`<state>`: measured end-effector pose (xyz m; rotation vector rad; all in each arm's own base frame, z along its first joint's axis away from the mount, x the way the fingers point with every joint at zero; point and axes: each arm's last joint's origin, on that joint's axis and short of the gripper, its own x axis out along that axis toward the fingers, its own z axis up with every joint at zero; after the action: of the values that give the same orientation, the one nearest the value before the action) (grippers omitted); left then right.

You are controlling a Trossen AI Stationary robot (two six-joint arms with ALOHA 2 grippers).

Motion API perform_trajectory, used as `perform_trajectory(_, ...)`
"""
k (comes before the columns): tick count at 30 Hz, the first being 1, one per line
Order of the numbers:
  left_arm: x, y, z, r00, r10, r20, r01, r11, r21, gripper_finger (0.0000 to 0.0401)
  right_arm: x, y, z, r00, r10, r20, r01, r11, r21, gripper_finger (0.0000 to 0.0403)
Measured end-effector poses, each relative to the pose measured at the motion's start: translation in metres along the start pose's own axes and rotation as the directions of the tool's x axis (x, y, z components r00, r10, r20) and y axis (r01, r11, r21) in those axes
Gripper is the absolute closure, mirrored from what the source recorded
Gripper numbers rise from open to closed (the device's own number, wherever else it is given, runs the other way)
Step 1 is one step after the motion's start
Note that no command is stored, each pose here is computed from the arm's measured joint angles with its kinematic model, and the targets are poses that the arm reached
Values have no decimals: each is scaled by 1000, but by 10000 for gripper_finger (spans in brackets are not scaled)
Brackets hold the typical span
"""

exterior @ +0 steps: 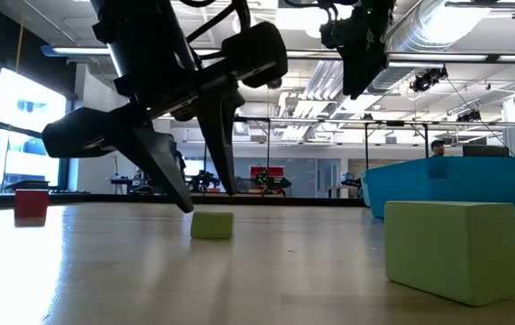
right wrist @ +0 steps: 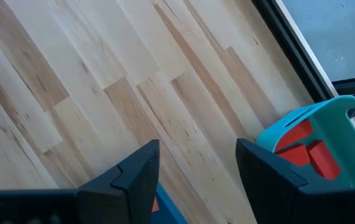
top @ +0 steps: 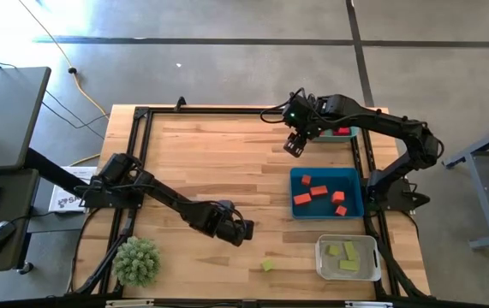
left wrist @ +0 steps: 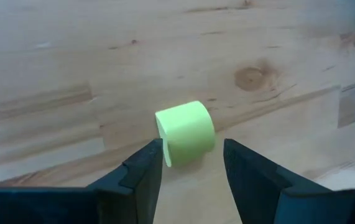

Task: Sort & place blocks by color
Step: Put the green wooden block into the white bin

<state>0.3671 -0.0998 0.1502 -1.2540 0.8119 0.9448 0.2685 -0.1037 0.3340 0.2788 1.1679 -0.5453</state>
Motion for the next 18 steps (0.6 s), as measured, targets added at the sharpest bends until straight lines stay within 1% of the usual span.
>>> perform_trajectory(6, 6, 2, -1, 1000, 16, 1, -16, 1000, 5, 243, 0, 0, 0, 1000, 0, 0, 0, 1000, 0, 203)
perform_trajectory(11, 18, 2, -5, 999, 20, -30, -20, 1000, 6, 243, 0, 0, 0, 1000, -1, -3, 1, 1000, 0, 203)
perform_trajectory(15, 19, 3, -6, 999, 26, -27, -25, 1000, 8, 243, 0, 0, -1, 1000, 0, -7, 0, 1000, -1, 203)
perform_trajectory(18, 19, 5, -5, 999, 50, -22, -49, 999, 13, 243, 0, 0, -1, 1000, 3, -9, -3, 1000, -1, 203)
